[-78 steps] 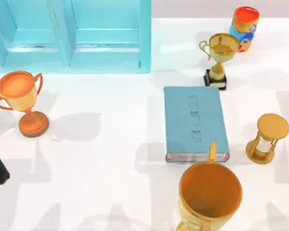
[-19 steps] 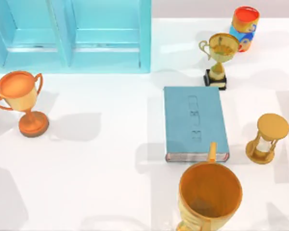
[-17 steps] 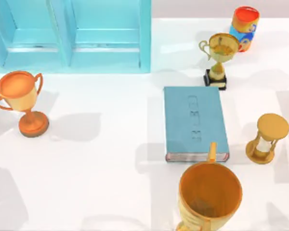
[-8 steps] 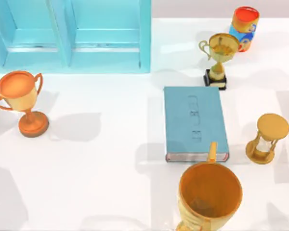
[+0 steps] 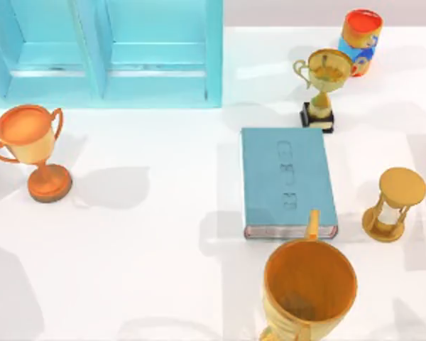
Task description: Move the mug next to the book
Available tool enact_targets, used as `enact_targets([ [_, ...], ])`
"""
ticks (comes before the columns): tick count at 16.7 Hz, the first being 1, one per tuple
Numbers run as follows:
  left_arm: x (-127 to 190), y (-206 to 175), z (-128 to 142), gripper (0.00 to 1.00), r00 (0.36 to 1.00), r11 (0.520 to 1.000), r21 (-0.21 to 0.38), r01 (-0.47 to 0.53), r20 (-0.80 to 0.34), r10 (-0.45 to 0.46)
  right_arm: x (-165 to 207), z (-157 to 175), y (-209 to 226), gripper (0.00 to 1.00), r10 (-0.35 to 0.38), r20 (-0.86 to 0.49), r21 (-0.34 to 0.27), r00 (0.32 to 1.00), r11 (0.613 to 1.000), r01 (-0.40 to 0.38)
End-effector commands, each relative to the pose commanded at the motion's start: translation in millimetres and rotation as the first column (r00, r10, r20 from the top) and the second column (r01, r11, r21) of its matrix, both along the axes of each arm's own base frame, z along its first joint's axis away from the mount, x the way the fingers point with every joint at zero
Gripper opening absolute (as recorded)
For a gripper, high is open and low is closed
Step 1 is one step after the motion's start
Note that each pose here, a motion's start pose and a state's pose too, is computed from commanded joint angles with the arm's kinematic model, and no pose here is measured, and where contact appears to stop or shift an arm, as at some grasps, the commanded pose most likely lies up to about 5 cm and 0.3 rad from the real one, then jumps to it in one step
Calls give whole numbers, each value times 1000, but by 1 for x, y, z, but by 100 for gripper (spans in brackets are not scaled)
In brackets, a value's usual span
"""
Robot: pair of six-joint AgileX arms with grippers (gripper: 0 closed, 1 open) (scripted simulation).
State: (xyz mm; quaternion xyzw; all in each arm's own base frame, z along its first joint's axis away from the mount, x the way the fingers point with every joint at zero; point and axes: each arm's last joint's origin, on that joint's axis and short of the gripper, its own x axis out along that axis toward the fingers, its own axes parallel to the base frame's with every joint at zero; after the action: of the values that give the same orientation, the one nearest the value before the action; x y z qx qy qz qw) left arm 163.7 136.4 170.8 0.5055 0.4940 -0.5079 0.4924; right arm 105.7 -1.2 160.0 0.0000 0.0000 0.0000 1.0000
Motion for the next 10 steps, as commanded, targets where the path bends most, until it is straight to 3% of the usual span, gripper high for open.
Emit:
enact_targets([
  [4, -1, -1, 26, 0, 1000, 1000, 2, -6, 3, 6, 0, 0, 0, 100, 0, 0, 0, 1000, 1000, 0],
  [10, 0, -1, 26, 0, 1000, 1000, 0, -9, 2, 9, 0, 0, 0, 100, 0, 0, 0, 1000, 1000, 0],
])
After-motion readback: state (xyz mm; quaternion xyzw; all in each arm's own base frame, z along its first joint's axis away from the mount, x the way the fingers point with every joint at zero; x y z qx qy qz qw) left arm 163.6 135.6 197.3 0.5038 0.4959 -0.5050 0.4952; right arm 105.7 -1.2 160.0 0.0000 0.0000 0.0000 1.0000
